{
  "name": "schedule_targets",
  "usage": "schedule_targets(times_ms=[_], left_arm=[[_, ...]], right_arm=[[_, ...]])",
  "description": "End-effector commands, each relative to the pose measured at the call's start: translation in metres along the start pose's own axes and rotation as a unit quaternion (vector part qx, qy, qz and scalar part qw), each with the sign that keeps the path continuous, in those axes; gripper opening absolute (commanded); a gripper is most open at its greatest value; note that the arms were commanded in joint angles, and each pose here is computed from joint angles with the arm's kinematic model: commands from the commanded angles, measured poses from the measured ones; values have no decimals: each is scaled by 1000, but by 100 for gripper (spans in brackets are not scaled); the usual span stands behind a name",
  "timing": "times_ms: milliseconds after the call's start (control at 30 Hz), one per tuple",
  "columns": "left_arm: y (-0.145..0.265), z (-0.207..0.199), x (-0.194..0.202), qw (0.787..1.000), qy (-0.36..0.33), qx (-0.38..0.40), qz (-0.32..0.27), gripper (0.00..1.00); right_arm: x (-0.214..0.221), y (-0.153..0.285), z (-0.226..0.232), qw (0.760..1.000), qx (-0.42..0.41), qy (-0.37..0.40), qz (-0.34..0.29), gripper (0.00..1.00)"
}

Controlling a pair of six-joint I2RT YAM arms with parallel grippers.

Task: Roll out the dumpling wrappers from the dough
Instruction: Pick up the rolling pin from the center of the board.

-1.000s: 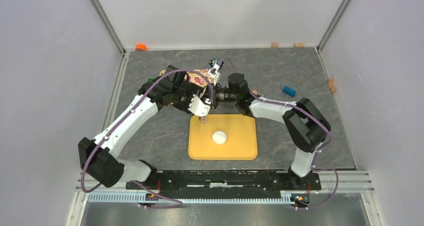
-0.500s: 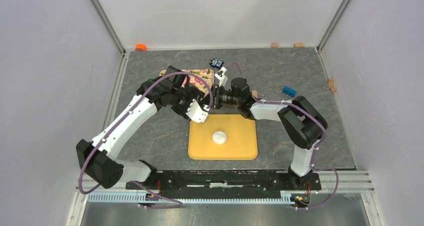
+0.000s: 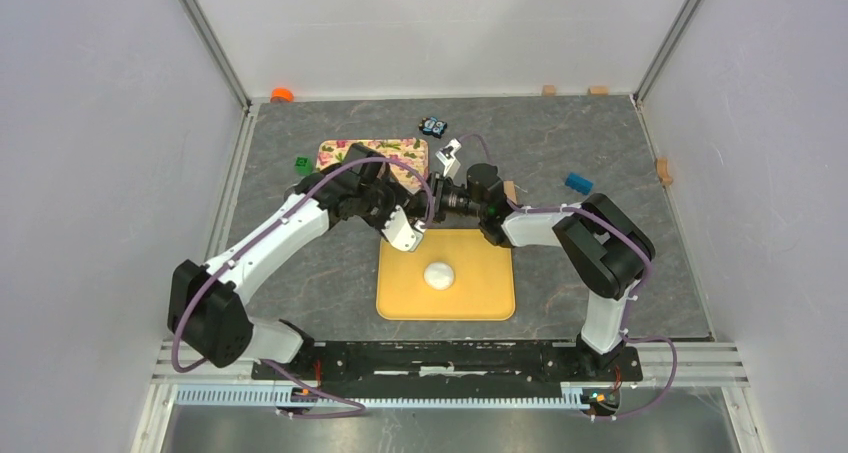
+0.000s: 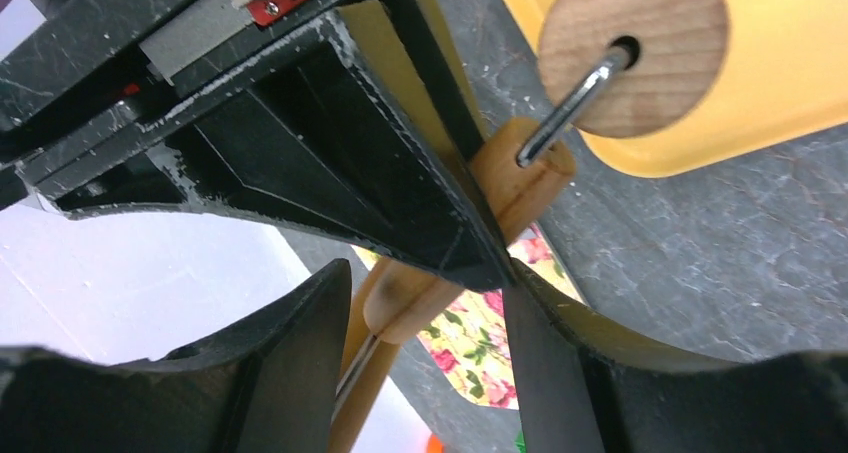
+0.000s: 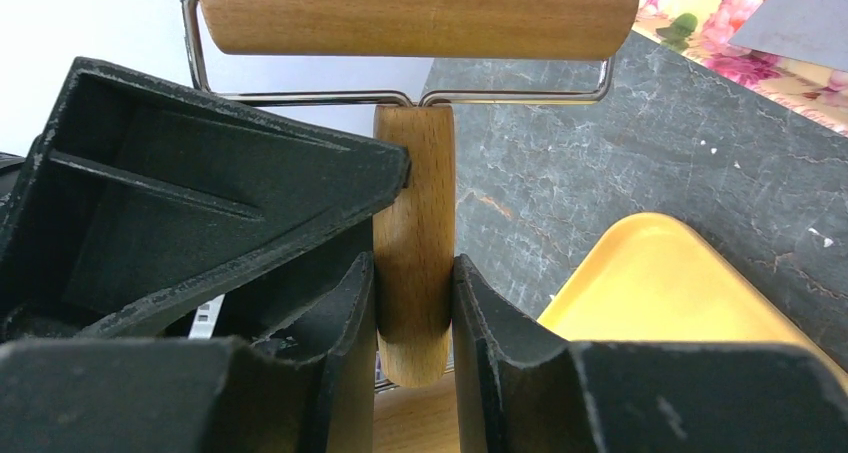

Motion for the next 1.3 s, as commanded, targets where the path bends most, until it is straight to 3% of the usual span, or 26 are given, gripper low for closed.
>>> schedule_targets(times_ms=[0, 267, 300, 400, 533, 667, 700, 867, 1100, 1267], left_arm=[[0, 30, 1, 998, -41, -43, 5, 62], [-18, 14, 12, 999, -39, 1, 24, 37], [-20, 14, 12, 999, -37, -1, 24, 32], [-23, 18, 17, 999, -24, -9, 33, 3], [-29, 17, 19, 999, 12, -11, 29, 2], [-39, 9, 26, 995, 93, -4, 30, 2], [-41, 6, 28, 993, 117, -5, 30, 2], [-49, -10, 38, 979, 200, 1, 28, 2], [-59, -39, 46, 961, 273, 9, 35, 2], [-50, -31, 55, 931, 364, -16, 5, 2]], right_arm=[[-13, -3, 24, 998, -46, 25, -25, 0], [-16, -2, 29, 998, -53, 35, -25, 0], [-17, -3, 29, 998, -55, 37, -25, 0], [-16, -3, 30, 997, -57, 39, -24, 0], [-15, -2, 27, 997, -53, 41, -22, 0], [-10, -4, 15, 998, -40, 49, -5, 0], [-9, -5, 12, 998, -37, 58, 4, 3], [0, -7, -4, 994, -12, 95, 44, 44], [3, -1, -9, 991, -7, 122, 52, 70], [-17, 15, -9, 986, -5, 164, 28, 77]])
Point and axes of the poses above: each gripper's point midway between its finger pads, its own y axis back along the fingers, its own z axis along the line the jaws close on, x = y × z, the point moved 5 cm from there along y, back along the fingers, and after that the axes turned 8 degrees about y, right-handed, at the moved point
